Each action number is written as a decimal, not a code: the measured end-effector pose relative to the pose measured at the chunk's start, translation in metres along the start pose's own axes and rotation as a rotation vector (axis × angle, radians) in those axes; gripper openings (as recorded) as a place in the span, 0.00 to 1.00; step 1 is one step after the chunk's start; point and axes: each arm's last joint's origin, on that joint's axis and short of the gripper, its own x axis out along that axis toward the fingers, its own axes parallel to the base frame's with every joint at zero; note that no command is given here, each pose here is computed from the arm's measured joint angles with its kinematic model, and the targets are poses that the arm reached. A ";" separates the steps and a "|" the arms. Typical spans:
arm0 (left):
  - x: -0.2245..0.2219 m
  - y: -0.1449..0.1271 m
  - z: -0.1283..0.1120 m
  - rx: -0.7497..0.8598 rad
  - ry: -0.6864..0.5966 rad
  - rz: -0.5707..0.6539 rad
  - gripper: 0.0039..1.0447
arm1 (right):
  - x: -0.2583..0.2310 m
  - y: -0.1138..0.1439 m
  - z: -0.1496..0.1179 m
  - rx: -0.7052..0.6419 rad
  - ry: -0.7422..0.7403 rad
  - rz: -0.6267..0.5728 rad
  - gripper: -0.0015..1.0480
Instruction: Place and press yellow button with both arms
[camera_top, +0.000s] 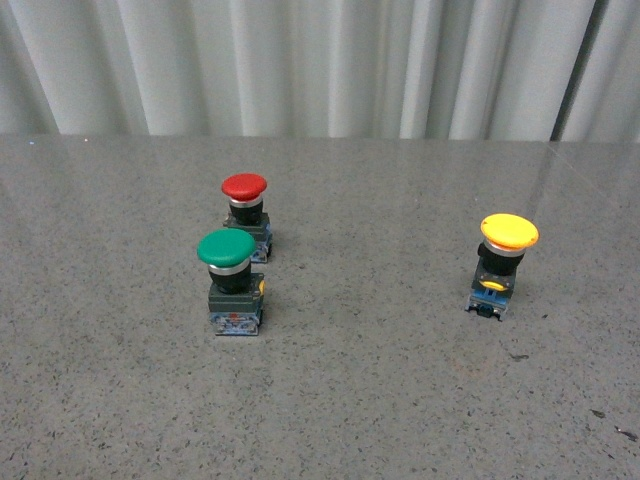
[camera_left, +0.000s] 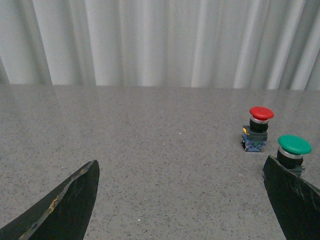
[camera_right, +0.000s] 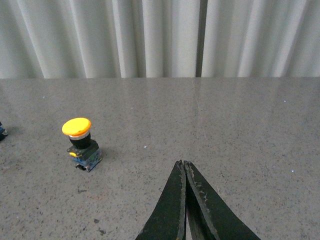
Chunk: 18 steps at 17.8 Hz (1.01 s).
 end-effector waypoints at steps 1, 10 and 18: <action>0.000 0.000 0.000 0.000 0.001 0.000 0.94 | -0.003 0.000 -0.001 -0.001 -0.028 -0.001 0.02; 0.000 0.000 0.000 0.000 0.000 0.000 0.94 | -0.004 0.000 -0.006 -0.001 -0.046 -0.001 0.02; 0.000 0.000 0.000 0.000 0.000 0.000 0.94 | -0.004 0.000 -0.005 -0.002 -0.046 -0.001 0.21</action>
